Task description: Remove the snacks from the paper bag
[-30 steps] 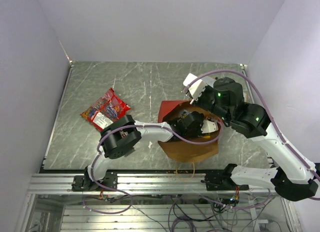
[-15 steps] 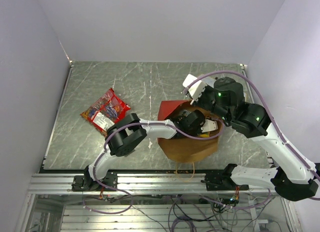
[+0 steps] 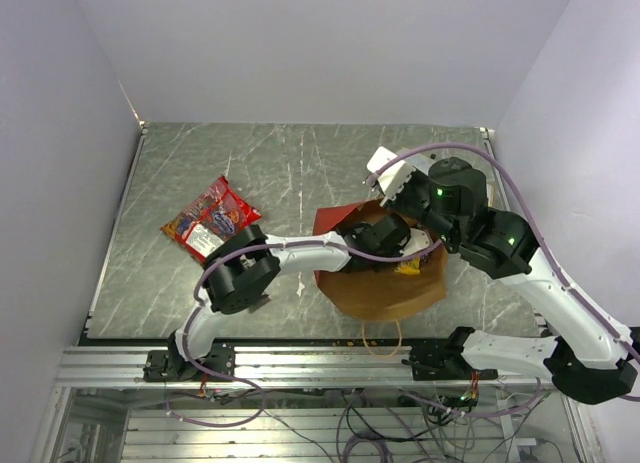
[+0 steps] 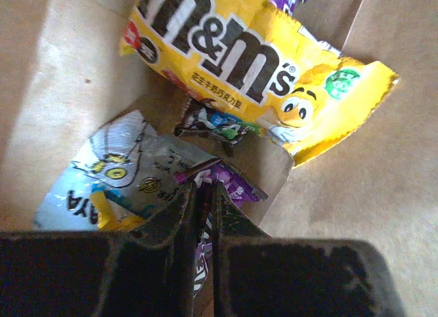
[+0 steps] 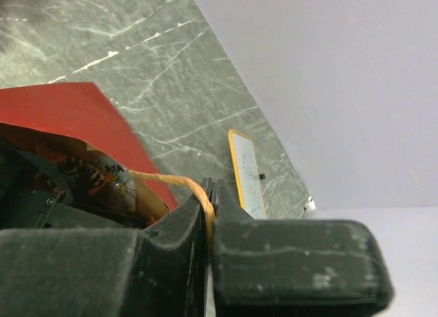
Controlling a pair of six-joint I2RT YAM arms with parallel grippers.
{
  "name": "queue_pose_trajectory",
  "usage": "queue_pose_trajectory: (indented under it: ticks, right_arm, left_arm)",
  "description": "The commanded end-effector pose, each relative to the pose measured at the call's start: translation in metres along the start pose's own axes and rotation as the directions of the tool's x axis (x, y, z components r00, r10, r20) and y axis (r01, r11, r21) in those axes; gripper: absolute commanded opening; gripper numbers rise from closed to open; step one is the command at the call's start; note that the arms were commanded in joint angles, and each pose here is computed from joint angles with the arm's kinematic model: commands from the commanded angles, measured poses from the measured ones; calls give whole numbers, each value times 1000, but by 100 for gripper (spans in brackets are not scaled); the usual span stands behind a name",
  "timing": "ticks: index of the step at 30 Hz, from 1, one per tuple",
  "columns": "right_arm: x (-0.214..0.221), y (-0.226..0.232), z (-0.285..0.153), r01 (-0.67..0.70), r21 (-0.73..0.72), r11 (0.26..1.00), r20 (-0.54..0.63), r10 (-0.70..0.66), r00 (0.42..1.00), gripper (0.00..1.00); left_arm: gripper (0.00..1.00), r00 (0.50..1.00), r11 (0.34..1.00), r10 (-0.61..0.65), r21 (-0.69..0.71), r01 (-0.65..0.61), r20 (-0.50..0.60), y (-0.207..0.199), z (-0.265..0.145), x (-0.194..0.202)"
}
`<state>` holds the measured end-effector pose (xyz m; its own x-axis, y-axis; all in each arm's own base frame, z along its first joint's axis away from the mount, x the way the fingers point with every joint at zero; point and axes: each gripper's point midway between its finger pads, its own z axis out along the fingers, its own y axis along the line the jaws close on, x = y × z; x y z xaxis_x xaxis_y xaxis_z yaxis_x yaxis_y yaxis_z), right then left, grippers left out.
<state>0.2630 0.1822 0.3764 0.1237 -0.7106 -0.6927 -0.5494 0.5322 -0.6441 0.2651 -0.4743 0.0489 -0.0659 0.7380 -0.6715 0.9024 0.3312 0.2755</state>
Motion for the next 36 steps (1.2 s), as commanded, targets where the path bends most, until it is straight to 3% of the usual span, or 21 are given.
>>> queue_pose_trajectory:
  ticks: [1,9,19,28,36]
  right_arm:
    - [-12,-18,-5,-68,96,993,66,61,996,0]
    - [-4,-18,-5,-131,126,983,54,125,991,0]
    - [3,-17,-11,-192,148,970,63,185,981,0]
    - [5,-24,-10,-224,202,953,71,214,974,0]
    - [17,-42,-11,-228,324,918,-3,242,970,0]
  left_arm:
    - [12,988,992,-124,42,121,95,0,-53,-44]
    - [7,968,974,-179,170,149,175,-21,-125,-71]
    - [7,895,861,-312,494,125,318,-67,-246,-125]
    - [7,724,861,-435,482,160,536,-38,-341,-144]
    - [7,597,857,-495,467,218,631,-9,-399,-170]
